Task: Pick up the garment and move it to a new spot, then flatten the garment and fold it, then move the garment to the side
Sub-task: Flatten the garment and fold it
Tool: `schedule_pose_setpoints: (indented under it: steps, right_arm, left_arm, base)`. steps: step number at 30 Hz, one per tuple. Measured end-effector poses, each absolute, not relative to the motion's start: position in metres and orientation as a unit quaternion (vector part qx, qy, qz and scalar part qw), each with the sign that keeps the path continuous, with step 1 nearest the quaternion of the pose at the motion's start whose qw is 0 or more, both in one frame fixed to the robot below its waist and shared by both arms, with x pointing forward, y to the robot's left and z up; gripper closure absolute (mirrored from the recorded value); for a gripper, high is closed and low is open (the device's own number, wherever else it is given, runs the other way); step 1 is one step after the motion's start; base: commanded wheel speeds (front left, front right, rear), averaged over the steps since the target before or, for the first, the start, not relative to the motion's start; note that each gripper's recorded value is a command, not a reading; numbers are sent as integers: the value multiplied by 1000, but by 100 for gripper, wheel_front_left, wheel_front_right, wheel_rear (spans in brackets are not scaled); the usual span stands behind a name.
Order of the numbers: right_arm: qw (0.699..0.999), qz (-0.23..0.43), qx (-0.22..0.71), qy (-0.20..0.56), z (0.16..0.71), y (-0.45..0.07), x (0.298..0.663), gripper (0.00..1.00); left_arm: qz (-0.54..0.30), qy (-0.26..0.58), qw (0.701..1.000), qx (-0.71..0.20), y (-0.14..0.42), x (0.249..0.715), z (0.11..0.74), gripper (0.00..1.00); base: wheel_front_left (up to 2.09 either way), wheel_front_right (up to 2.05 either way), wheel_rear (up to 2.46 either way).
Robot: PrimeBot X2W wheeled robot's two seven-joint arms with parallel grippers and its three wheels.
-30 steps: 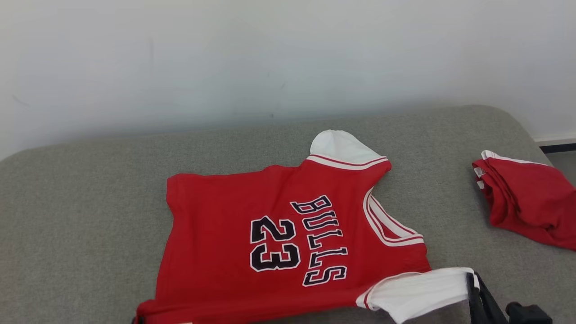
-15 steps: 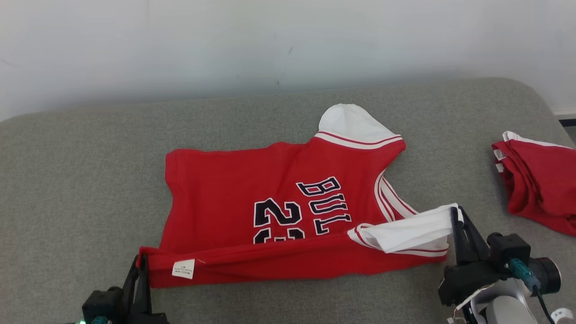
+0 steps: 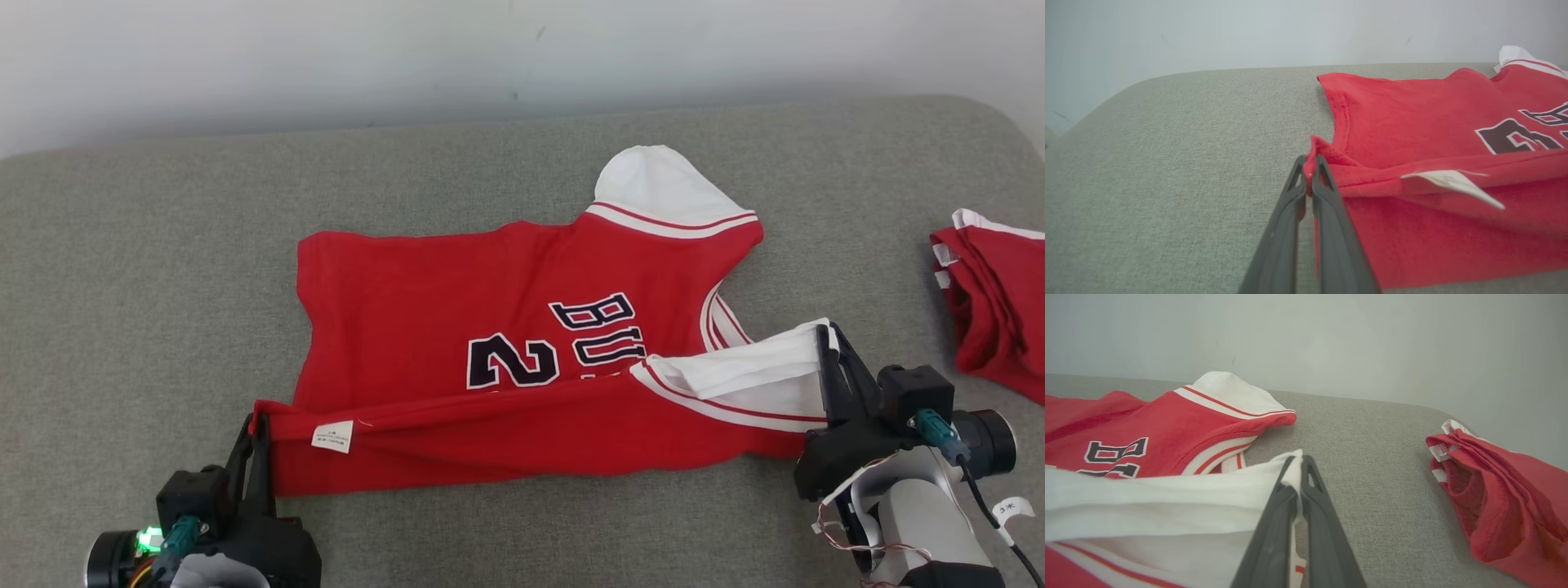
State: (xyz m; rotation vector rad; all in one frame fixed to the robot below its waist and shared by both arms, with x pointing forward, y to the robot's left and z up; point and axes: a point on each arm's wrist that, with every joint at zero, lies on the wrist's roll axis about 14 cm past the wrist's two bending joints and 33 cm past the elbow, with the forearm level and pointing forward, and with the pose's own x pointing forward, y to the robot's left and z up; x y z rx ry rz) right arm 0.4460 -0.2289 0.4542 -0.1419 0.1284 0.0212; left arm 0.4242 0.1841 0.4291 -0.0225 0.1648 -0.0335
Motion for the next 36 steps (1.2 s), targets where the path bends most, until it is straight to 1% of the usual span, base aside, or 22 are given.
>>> schedule_pose_setpoints:
  steps: [7, 8, 9, 10, 14, 19, 27, 36]
  right_arm:
    - [994, 15, -75, 72, 449, -226, 454, 100]
    - [994, 16, -76, 72, 449, -225, 454, 87]
    - [994, 16, -75, 72, 449, -225, 455, 33]
    - [995, 16, -74, 71, 449, -224, 456, 0]
    - [995, 7, -69, 69, 450, -228, 457, 0]
    - [997, -7, -66, 42, 466, -236, 461, 0]
    - [997, -23, -50, 50, 455, -241, 433, 0]
    - [995, -18, -32, 98, 423, -233, 401, 0]
  left_arm:
    - [-8, 89, 996, -12, 188, 428, 424, 100]
    - [-9, 95, 995, -13, 187, 427, 421, 100]
    - [-9, 98, 995, -14, 187, 427, 419, 63]
    - [-8, 98, 995, -15, 187, 427, 418, 0]
    - [-3, 95, 995, -16, 188, 428, 420, 0]
    - [1, 77, 997, -13, 189, 429, 430, 0]
    - [1, 100, 995, -17, 186, 405, 415, 0]
    - [-2, 111, 993, -34, 176, 396, 408, 0]
  base:
    - [0, 0, 0]
    - [0, 0, 0]
    - [0, 0, 0]
    - [0, 0, 0]
    - [0, 0, 0]
    - [0, 0, 0]
    - [0, 0, 0]
    - [0, 0, 0]
